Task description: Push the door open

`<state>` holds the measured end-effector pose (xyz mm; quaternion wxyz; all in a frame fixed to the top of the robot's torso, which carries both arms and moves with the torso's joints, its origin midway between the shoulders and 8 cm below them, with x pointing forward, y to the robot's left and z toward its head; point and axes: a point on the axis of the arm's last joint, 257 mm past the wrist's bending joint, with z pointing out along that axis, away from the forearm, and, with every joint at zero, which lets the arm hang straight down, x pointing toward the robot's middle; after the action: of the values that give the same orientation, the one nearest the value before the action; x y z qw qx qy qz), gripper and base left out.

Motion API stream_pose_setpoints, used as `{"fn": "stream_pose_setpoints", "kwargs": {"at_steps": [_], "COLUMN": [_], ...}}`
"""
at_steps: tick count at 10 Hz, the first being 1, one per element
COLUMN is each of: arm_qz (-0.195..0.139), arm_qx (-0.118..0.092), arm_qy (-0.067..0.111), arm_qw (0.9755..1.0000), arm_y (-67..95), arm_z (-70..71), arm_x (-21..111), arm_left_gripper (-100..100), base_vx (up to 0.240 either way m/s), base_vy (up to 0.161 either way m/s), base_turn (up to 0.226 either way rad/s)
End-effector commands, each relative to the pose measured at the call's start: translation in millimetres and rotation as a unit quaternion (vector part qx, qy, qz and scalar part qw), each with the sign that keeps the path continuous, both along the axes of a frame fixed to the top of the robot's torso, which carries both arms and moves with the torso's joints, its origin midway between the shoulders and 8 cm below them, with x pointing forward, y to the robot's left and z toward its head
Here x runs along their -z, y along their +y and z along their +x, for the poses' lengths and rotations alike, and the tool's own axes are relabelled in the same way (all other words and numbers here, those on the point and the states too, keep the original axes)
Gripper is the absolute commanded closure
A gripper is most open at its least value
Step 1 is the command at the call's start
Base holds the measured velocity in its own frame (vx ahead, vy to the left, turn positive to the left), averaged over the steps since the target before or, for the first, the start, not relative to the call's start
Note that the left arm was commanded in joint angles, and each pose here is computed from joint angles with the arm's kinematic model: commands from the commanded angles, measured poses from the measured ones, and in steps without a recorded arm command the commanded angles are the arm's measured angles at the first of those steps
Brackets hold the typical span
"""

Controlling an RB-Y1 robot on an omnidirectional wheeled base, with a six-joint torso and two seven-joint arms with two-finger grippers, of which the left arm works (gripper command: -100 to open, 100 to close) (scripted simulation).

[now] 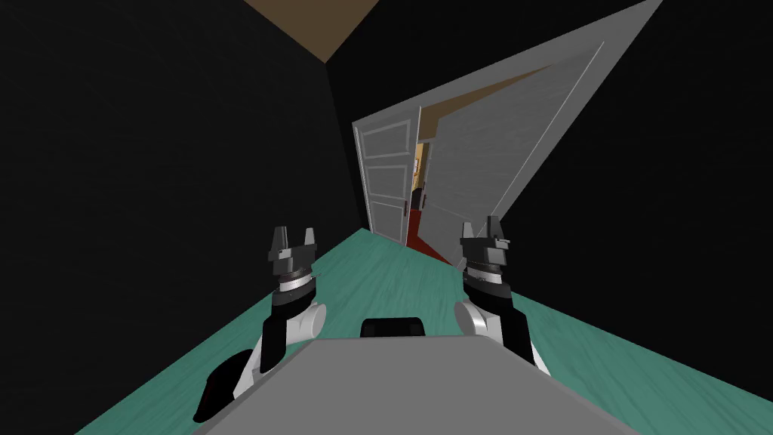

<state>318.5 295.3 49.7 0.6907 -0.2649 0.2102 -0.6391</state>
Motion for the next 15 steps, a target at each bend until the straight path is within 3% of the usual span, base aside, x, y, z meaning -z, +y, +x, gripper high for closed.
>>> {"fn": "stream_pose_setpoints", "kwargs": {"at_steps": [1,5,9,13,14,15], "arm_qz": [-0.016,-0.054,-0.102,-0.155,-0.174,-0.184], "arm_qx": [0.015,0.045,0.078,0.107,0.117,0.121], "arm_qy": [0.007,0.021,0.039,0.055,0.061,0.063], "arm_qw": [0.9997,0.9973,0.991,0.9806,0.9759,0.9733], "arm_y": [1.9,6.6,12.5,18.6,20.8,21.9], "arm_z": [6.6,20.5,36.2,50.6,55.4,57.8], "arm_x": [10.4,34.1,64.2,96.2,108.0,114.2], "arm_left_gripper": [-100,-100,-100,-100,-100,-100], "base_vx": [0.114,0.188,0.176,0.145,0.151,0.133], "base_vy": [-0.005,0.024,0.003,0.03,0.04,0.054], "base_turn": [-0.21,-0.174,-0.201,-0.205,-0.272,-0.203]}}
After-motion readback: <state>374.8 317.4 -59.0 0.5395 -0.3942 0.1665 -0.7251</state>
